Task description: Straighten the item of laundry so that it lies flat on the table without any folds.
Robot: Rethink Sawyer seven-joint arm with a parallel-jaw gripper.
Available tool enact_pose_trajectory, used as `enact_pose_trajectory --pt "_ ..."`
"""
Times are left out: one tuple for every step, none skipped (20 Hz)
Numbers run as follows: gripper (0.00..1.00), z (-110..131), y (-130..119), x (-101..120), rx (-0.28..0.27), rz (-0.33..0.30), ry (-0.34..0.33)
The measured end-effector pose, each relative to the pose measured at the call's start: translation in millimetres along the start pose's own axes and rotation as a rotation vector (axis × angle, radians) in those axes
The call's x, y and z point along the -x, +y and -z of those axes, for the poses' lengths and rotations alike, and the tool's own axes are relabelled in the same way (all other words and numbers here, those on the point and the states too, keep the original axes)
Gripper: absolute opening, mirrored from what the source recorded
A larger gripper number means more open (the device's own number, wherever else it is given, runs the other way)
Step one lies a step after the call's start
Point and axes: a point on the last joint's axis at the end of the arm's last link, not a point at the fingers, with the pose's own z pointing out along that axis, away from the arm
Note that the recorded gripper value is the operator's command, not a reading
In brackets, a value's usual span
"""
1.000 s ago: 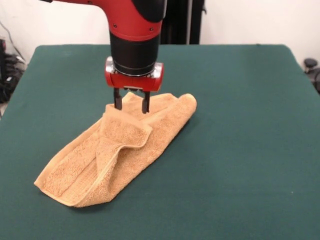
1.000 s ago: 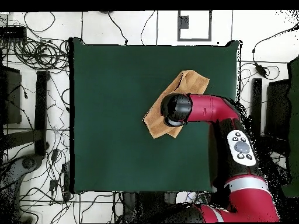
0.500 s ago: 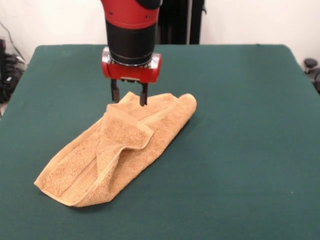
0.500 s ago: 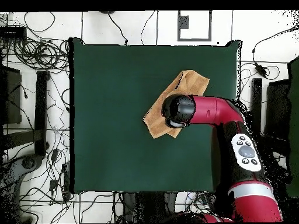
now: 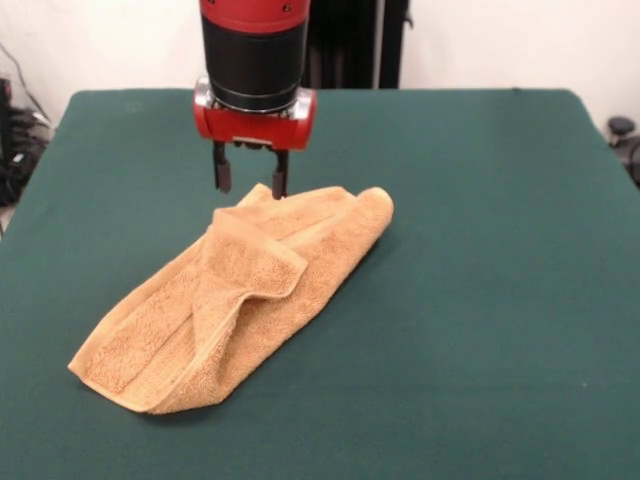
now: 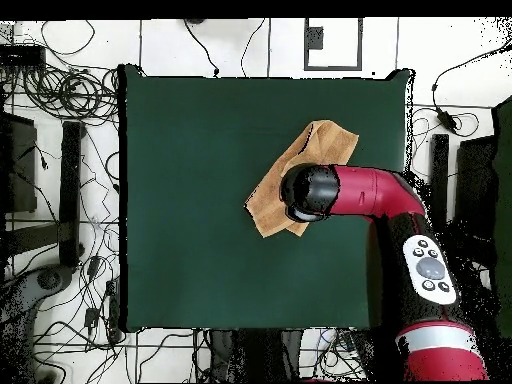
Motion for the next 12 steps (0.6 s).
enact_pose_trajectory --pt "1.00 0 0 0 -0.001 0.001 0.000" --pt "1.00 -1 0 -1 -0.002 0.003 0.002" --pt "1.00 -2 0 -1 -0.002 0.003 0.003" --pt "1.00 -3 0 -2 -0.002 0.004 0.005" --pt "1.00 -5 0 -2 -0.001 0.004 0.007" --pt "1.00 -6 1 -3 -0.001 0.006 0.010" --pt "1.00 -7 1 -3 -0.001 0.006 0.011" --pt "1.00 -8 1 -4 -0.001 0.007 0.013" --pt "1.00 -9 1 -4 -0.002 0.008 0.014" --pt "1.00 -11 2 -5 -0.005 0.012 0.016" --pt "1.00 -11 2 -6 -0.007 0.014 0.016" --pt "1.00 -11 2 -6 -0.008 0.015 0.015"
